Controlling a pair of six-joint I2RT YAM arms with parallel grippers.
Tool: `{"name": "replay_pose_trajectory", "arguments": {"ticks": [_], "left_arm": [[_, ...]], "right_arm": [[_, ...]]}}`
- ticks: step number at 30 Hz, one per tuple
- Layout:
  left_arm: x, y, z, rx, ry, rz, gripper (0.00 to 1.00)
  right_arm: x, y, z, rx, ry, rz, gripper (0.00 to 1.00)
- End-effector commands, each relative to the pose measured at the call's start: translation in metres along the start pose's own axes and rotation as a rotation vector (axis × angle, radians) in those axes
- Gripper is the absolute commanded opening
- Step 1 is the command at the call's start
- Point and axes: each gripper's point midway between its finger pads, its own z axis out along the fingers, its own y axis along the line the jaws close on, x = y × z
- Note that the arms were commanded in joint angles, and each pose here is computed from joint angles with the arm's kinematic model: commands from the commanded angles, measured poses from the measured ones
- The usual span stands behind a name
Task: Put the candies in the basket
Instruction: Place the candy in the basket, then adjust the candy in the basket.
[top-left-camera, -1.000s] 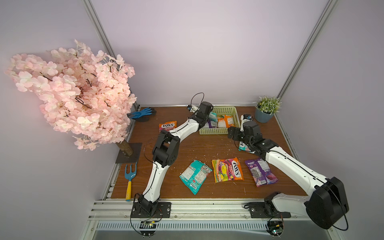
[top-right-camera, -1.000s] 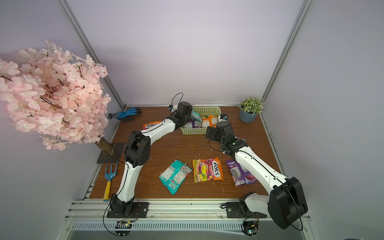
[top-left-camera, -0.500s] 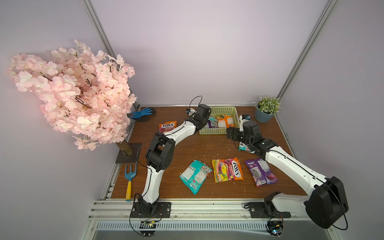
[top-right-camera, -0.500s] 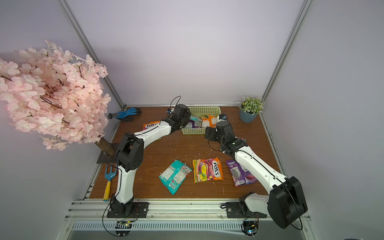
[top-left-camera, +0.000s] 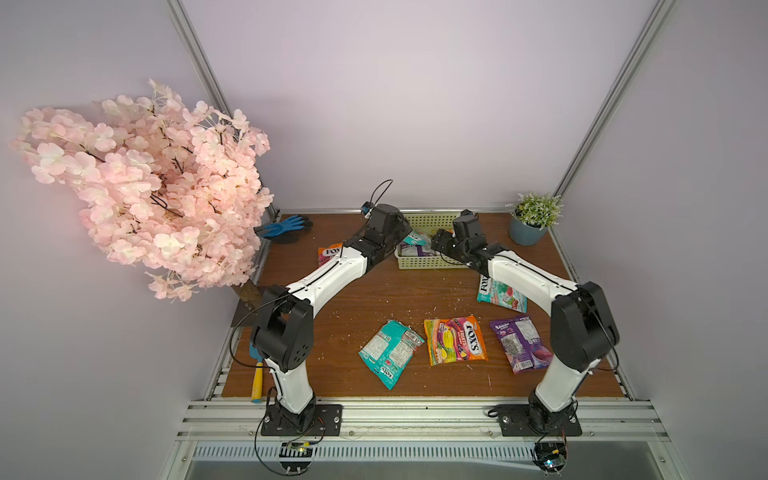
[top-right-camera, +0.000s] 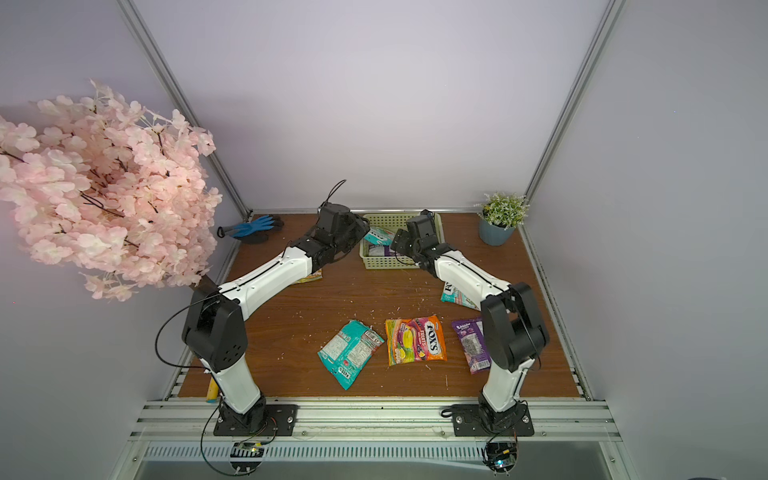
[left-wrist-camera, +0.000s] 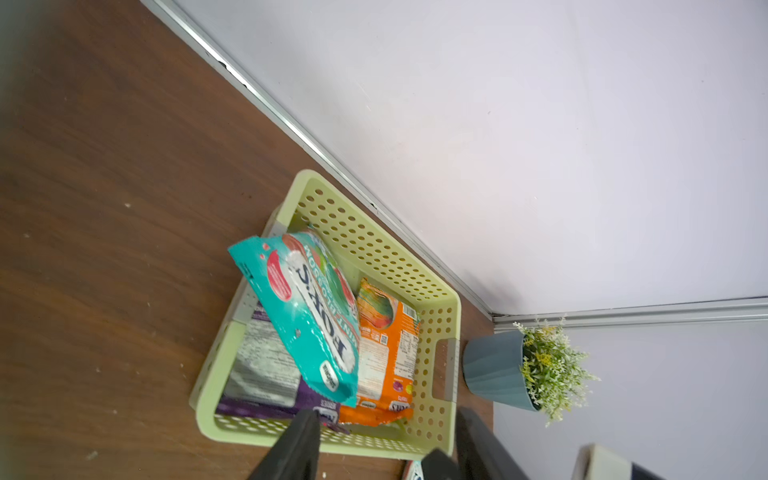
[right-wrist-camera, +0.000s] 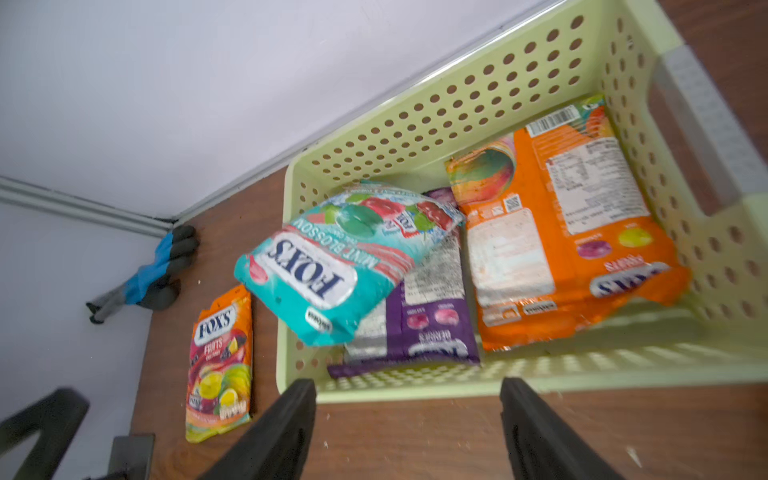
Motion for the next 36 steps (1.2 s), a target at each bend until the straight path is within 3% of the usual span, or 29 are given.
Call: {"name": "replay_pose_trajectory", "arguments": {"ticks": [1, 7, 12, 16, 29, 32, 36], "left_arm": [[-0.003, 0.022, 0.022, -0.034, 0.064, 0.206, 0.52], [-0.005, 0.027, 0.056, -0.038, 0.103, 0.346, 0.57], [-0.008, 0.033, 0.077, -0.016, 0.125, 0.338, 0.6], [-0.007, 0.036, 0.085, -0.017, 0.131, 0.352, 0.61], [-0.017, 0.073, 0.099, -0.222, 0.138, 0.465, 0.71], [-0.014, 0.067, 0.102, -0.182, 0.149, 0.45, 0.7], [-0.014, 0.061, 0.104, -0.151, 0.153, 0.437, 0.62]], "right_arm": [[-0.026, 0.021, 0.013, -0.017, -0.039, 0.113, 0.75], [-0.021, 0.021, 0.055, 0.033, 0.012, 0.233, 0.76], [-0.01, 0.008, 0.071, 0.04, 0.025, 0.393, 0.77], [-0.007, 0.008, 0.08, 0.027, 0.031, 0.444, 0.77], [0.011, 0.011, 0.109, -0.036, 0.112, 0.545, 0.76], [0.014, 0.009, 0.111, -0.041, 0.112, 0.54, 0.7], [0.01, 0.016, 0.111, -0.093, 0.101, 0.531, 0.48]]}}
